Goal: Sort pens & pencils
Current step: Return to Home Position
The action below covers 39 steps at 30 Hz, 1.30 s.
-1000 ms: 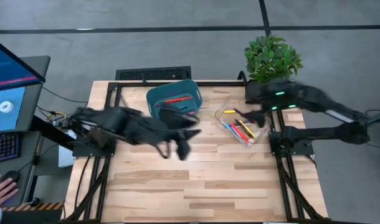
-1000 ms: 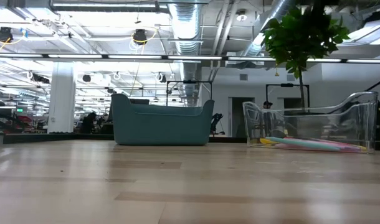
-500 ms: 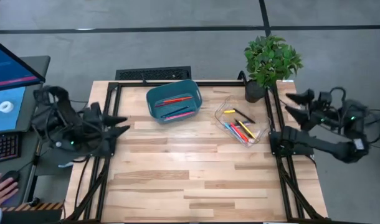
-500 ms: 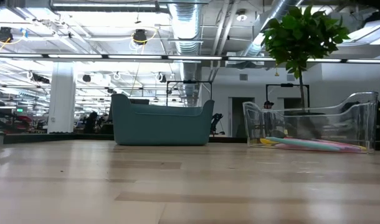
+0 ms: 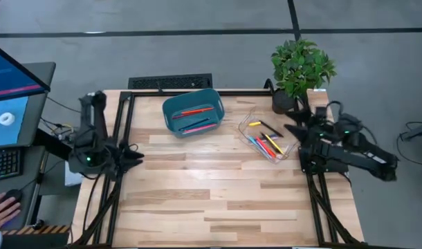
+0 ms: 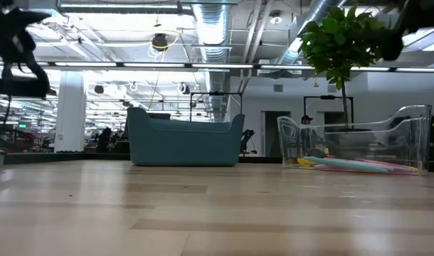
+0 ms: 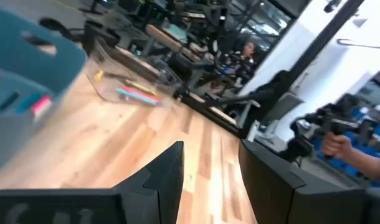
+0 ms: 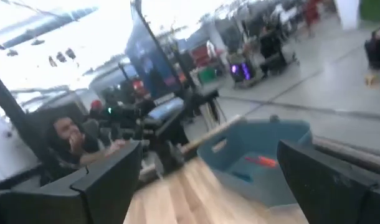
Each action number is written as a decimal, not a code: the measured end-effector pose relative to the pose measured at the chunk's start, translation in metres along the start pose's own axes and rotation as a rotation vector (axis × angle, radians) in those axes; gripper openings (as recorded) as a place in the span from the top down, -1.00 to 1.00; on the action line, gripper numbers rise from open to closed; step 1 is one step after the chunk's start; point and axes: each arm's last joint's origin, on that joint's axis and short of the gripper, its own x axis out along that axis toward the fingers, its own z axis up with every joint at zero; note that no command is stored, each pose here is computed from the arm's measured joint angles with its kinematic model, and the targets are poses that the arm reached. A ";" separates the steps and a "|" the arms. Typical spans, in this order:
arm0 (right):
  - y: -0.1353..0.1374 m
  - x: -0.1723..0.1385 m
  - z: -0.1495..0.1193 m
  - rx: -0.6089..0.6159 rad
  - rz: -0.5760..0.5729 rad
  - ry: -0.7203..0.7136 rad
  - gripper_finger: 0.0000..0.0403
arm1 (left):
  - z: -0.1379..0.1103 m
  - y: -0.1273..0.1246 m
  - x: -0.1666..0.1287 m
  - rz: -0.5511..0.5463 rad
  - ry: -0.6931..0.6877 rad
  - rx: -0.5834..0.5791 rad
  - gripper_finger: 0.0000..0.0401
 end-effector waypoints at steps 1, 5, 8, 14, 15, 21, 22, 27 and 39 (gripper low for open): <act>-0.003 0.003 -0.009 0.005 0.001 0.025 -0.95 | -0.008 0.006 0.000 -0.013 0.002 -0.004 0.29; -0.008 0.011 -0.027 -0.012 0.083 -0.018 -0.96 | -0.030 0.022 -0.001 -0.048 0.002 -0.023 0.29; -0.014 0.017 -0.052 -0.032 0.125 0.025 -0.96 | -0.045 0.033 -0.001 -0.051 0.002 -0.024 0.29; -0.022 0.025 -0.097 -0.059 0.165 0.045 -0.97 | -0.052 0.039 -0.003 -0.073 0.003 0.009 0.29; -0.024 0.025 -0.102 -0.059 0.149 0.056 -0.97 | -0.052 0.040 -0.003 -0.074 0.001 0.013 0.29; -0.021 0.023 -0.110 -0.100 0.086 0.103 -0.97 | -0.052 0.040 -0.004 -0.071 -0.004 0.060 0.29; -0.021 0.023 -0.110 -0.108 0.092 0.102 -0.97 | -0.052 0.040 -0.004 -0.071 -0.004 0.065 0.29; -0.019 0.023 -0.112 -0.132 0.097 0.112 -0.97 | -0.052 0.040 -0.004 -0.070 -0.005 0.079 0.29; -0.019 0.023 -0.112 -0.133 0.095 0.112 -0.97 | -0.053 0.041 -0.004 -0.062 -0.013 0.095 0.29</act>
